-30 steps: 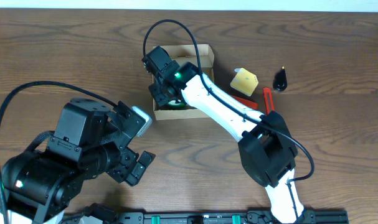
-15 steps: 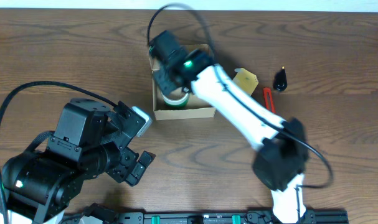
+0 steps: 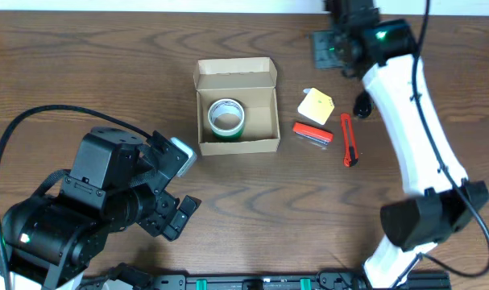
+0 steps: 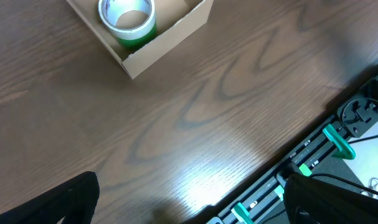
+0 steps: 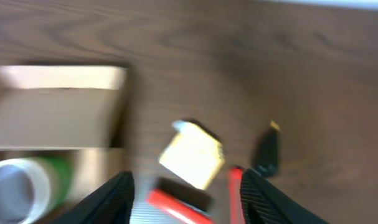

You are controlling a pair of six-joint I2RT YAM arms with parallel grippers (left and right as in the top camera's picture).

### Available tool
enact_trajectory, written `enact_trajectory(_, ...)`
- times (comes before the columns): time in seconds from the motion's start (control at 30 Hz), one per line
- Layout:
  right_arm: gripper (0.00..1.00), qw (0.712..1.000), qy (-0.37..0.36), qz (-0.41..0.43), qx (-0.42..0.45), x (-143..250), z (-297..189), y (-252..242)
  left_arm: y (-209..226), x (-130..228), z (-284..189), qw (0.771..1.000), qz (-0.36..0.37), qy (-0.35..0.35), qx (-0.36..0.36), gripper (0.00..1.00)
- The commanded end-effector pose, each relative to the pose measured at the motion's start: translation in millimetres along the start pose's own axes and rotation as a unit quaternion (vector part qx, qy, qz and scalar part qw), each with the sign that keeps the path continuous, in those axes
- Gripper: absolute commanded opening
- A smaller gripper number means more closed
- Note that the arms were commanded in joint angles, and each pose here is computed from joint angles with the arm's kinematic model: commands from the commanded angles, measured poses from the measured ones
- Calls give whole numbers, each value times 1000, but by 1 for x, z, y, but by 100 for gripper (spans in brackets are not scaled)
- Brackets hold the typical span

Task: Pack container
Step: 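Open the right gripper and move it back toward the remaining items, then lower the right gripper onto the red stapler and grasp it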

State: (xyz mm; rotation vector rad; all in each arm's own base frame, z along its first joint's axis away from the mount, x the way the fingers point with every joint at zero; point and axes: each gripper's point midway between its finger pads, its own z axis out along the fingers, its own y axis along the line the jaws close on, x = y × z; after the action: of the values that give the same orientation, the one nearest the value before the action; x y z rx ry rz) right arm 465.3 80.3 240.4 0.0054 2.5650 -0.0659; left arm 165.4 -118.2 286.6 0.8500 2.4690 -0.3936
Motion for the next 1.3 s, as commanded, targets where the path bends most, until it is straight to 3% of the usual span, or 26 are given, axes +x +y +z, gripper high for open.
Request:
enact_trajectory(0.0, 61, 997, 51, 47, 39, 16, 36, -42, -3, -3, -4, 1000, 1, -8, 7, 95)
enact_trajectory(0.27, 78, 980, 142, 118, 80, 54, 86, -103, -3, -3, -4, 1000, 1, -8, 7, 95)
enact_trajectory(0.33, 88, 976, 158, 125, 85, 62, 97, -111, -3, -3, -4, 1000, 1, -8, 7, 95)
enact_trajectory(0.37, 98, 974, 165, 130, 84, 66, 103, -115, -3, -3, -4, 1000, 1, -8, 7, 95)
enact_trajectory(0.7, 99, 961, 218, 163, 44, 92, 142, -127, -3, -3, -4, 1000, 1, -8, 7, 95)
enact_trajectory(0.93, 98, 975, 211, 13, -75, 84, 134, -70, -3, -3, -4, 1000, 1, -8, 7, 95)
enact_trajectory(1.27, 91, 935, 210, -225, -176, 102, 92, 37, -3, -3, -4, 1000, 1, -8, 7, 95)
